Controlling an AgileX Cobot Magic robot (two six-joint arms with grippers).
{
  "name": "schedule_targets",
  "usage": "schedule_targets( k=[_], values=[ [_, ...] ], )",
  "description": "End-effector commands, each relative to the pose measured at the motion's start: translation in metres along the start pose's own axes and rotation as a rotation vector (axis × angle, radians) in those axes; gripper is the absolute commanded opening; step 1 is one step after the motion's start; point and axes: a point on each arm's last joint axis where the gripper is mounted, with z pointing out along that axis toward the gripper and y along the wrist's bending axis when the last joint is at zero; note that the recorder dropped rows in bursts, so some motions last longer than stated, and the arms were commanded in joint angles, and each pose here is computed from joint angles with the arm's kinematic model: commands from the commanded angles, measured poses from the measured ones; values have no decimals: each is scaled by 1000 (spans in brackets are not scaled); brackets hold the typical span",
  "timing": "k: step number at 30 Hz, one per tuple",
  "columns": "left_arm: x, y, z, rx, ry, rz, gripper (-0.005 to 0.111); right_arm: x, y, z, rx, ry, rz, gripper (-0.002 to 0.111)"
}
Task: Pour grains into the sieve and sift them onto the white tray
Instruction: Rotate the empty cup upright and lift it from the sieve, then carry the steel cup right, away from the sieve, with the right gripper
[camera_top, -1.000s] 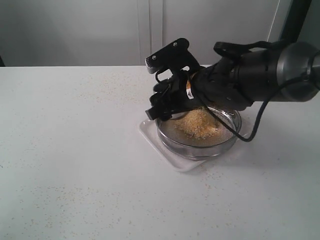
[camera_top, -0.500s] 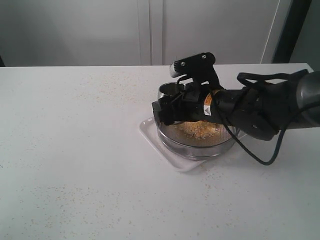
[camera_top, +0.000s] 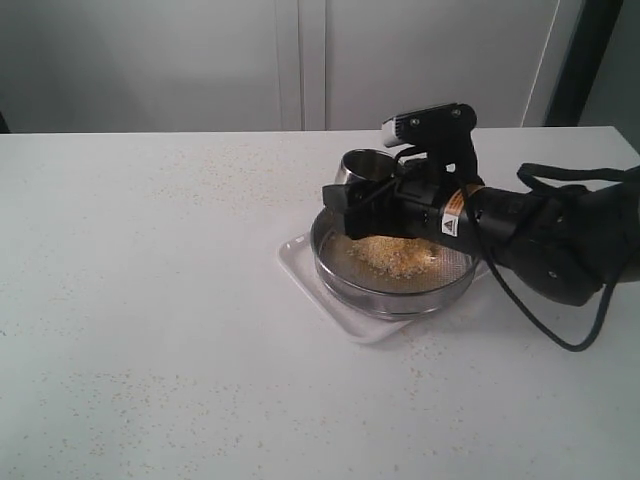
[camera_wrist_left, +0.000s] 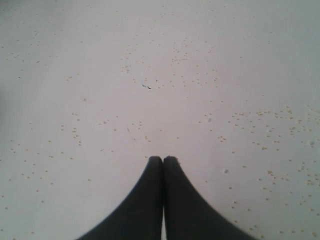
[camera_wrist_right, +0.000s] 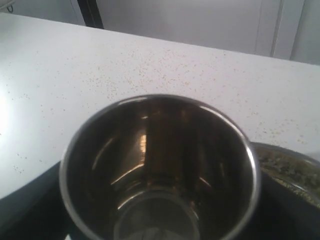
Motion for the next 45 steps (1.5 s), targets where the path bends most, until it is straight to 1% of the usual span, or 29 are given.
schedule_targets(
  k=[1,4,9,22,36,38,39,41,45],
  values=[
    [4,-1,1,4,21,1,0,-9,0,-11,-4,-66,-72,0],
    [4,-1,1,4,21,1,0,-9,0,-15,4,-113,-109,0],
    [4,-1,1,4,21,1,0,-8,-9,-21,51,-184,-93,0],
    [4,-1,1,4,21,1,0,-9,-48,-31,171,-187,-58,0],
    [4,-1,1,4,21,1,0,-7,-93,-47,314,-176,-15,0],
    [4,-1,1,4,21,1,0,-7,-104,-52,359,-183,9,0],
    [4,-1,1,4,21,1,0,-5,-112,-54,402,-189,41,0],
    [4,-1,1,4,21,1,0,3,-124,-54,443,-181,53,0],
    [4,-1,1,4,21,1,0,13,-136,-51,462,-206,48,0]
  ],
)
